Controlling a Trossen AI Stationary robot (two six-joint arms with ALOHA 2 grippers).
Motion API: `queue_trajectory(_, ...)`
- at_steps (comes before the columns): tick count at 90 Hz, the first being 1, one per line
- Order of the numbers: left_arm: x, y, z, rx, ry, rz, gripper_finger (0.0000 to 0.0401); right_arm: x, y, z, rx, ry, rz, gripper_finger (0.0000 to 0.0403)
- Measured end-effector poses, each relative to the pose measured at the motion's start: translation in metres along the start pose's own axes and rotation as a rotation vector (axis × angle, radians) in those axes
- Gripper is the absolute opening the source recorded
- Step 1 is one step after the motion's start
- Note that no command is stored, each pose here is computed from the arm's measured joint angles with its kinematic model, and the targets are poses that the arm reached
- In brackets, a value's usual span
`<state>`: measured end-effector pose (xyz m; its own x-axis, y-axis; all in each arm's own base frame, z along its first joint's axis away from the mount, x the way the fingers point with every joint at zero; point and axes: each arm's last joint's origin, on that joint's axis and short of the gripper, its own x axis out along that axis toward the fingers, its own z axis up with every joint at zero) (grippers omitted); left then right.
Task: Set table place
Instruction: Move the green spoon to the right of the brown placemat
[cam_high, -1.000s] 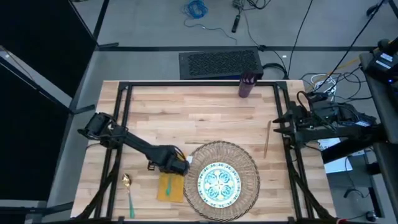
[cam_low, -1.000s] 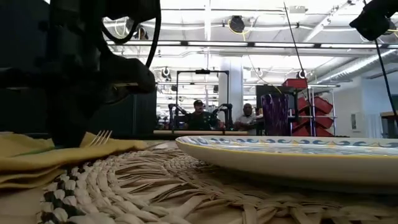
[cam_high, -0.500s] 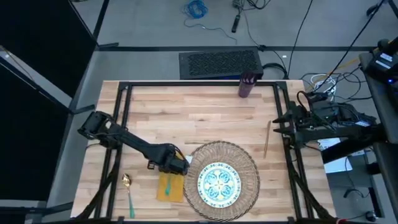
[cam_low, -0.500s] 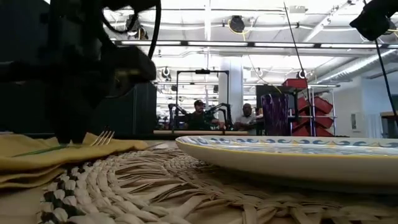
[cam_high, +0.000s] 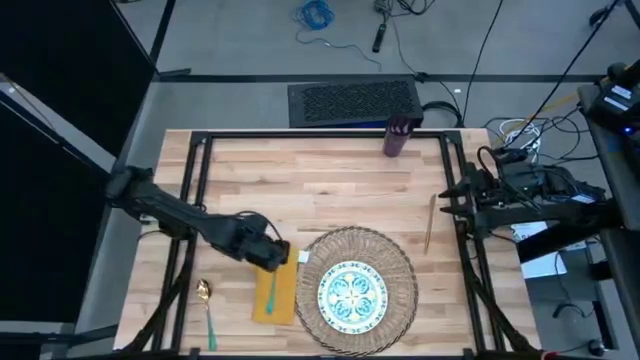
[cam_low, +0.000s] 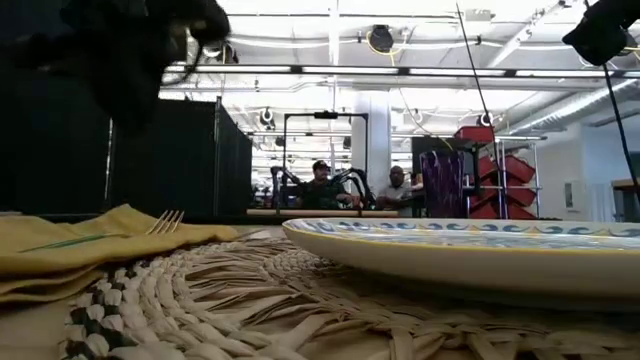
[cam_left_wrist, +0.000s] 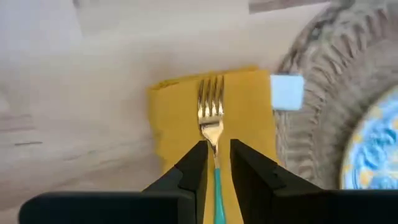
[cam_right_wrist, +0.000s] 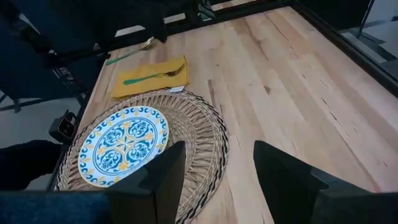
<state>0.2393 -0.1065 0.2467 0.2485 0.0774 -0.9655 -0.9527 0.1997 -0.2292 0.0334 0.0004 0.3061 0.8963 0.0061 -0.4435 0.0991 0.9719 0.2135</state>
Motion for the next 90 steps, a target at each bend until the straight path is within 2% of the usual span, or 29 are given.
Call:
queue_trajectory(12, -0.015, 0.020, -0.022, -0.014, 0.083, 0.074, 0.0052, 0.000, 0.000, 0.000, 0.000, 0.004, -0.001, 0.0176)
queue_trajectory(27, -0.024, 0.041, -0.064, -0.077, 0.196, 0.158, 0.0052, 0.000, 0.000, -0.001, 0.000, 0.013, -0.004, 0.0176)
queue_trajectory(37, -0.022, 0.046, -0.084, -0.061, 0.274, 0.208, 0.0052, 0.000, 0.000, -0.001, -0.002, 0.013, -0.004, 0.0176)
queue_trajectory(60, 0.000, 0.044, -0.109, -0.012, 0.278, 0.261, 0.0052, 0.000, 0.000, -0.001, 0.009, 0.013, -0.004, 0.0176)
queue_trajectory(78, 0.004, 0.059, -0.131, 0.041, 0.317, 0.370, 0.0052, 0.000, 0.000, -0.001, 0.011, 0.011, -0.003, 0.0176)
queue_trajectory(90, 0.007, 0.066, -0.136, 0.050, 0.298, 0.427, 0.0052, 0.000, 0.000, -0.001, 0.012, 0.007, -0.002, 0.0176)
